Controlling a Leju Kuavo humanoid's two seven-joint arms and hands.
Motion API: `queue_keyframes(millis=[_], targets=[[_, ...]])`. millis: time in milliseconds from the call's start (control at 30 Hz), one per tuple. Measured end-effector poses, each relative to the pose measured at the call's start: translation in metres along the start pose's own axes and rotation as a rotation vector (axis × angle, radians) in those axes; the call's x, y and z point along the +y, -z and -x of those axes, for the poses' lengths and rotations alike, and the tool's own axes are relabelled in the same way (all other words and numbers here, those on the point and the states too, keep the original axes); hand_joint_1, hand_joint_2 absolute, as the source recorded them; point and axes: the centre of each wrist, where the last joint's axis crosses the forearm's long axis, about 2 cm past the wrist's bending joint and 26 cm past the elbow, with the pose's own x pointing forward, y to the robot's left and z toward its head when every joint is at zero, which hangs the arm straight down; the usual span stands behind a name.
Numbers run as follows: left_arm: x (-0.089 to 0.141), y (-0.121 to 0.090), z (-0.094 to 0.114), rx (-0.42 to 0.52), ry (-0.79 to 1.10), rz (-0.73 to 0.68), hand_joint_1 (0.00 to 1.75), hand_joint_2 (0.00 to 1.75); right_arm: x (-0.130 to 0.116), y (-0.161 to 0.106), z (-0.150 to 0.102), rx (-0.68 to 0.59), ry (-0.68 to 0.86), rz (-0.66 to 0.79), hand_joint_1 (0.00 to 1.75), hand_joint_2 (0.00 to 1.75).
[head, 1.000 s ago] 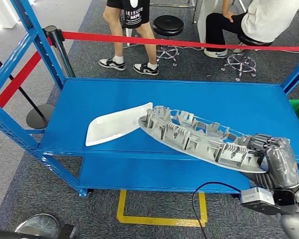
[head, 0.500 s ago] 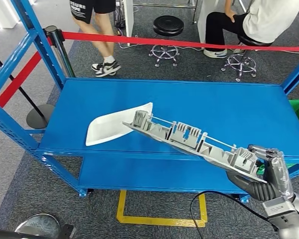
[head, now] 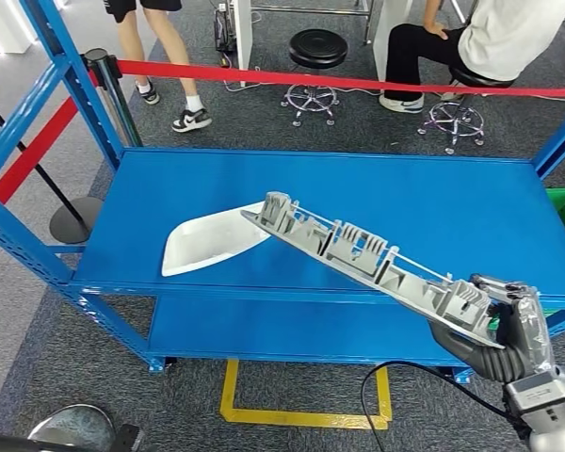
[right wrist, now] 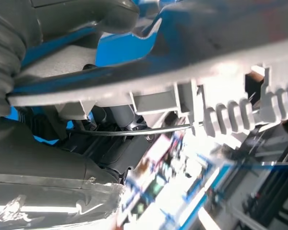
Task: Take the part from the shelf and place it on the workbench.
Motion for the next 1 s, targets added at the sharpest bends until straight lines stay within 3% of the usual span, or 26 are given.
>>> queue_keyframes(millis=[300,500,733,1000], targets=[[-0.003,0.000,0.001,0.014,-0.070,0.005,0.00,1.75,0.000,-0.016,0.000,0.083,0.449,0.131,1.75,1.75],[-0.007,-0.001,0.004,-0.082,-0.101,-0.099,0.00,1.75,-0.016,-0.060,0.000,0.135,0.719,0.199,1.75,1.75],[-0.016,-0.001,0.004,-0.090,-0.224,-0.051,0.00,1.75,-0.034,-0.094,-0.009,0.175,0.825,0.188,1.75,1.75],[-0.023,-0.001,0.006,-0.049,-0.229,-0.028,0.00,1.75,-0.050,-0.112,-0.022,0.190,0.799,0.231,1.75,1.75]])
